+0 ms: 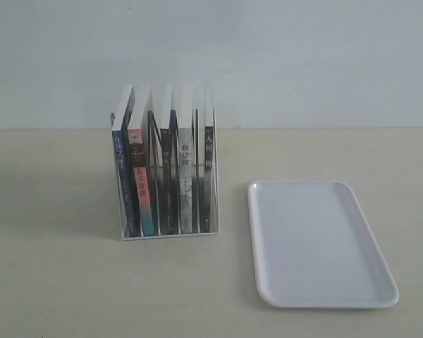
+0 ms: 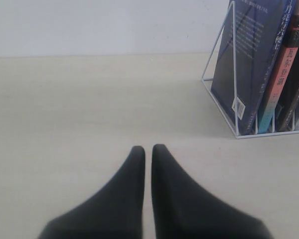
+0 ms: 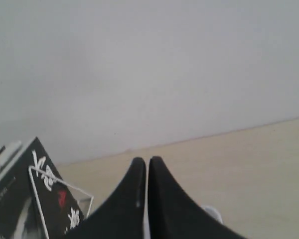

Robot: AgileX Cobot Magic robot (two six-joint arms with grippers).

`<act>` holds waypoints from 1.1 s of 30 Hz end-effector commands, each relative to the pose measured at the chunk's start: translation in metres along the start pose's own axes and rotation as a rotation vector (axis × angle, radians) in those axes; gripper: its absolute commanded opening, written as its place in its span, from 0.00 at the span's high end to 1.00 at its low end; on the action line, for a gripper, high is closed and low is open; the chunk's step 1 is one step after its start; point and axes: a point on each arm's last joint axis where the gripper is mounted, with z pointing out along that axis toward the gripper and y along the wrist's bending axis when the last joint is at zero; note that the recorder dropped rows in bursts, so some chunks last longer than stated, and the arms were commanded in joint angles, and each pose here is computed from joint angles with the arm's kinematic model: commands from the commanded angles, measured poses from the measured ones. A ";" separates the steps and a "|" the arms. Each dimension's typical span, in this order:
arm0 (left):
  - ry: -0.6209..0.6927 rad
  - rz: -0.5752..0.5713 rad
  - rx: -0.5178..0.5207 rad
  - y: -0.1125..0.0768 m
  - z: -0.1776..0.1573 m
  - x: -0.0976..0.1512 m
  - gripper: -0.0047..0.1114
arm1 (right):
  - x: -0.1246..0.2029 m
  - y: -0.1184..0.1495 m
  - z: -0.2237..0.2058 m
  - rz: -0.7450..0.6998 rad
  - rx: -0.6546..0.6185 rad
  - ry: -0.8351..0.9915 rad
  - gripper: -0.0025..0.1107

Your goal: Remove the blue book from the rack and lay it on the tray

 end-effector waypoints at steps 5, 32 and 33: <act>-0.019 0.006 -0.003 0.000 0.000 -0.001 0.92 | -0.008 0.095 0.097 -0.420 -0.153 0.422 0.97; -0.019 0.006 -0.003 0.000 0.000 -0.001 0.92 | -0.026 0.208 0.178 -0.383 -0.159 0.723 0.56; -0.019 0.006 -0.003 0.000 0.000 -0.001 0.92 | -0.026 0.208 0.178 -0.363 -0.151 0.721 0.51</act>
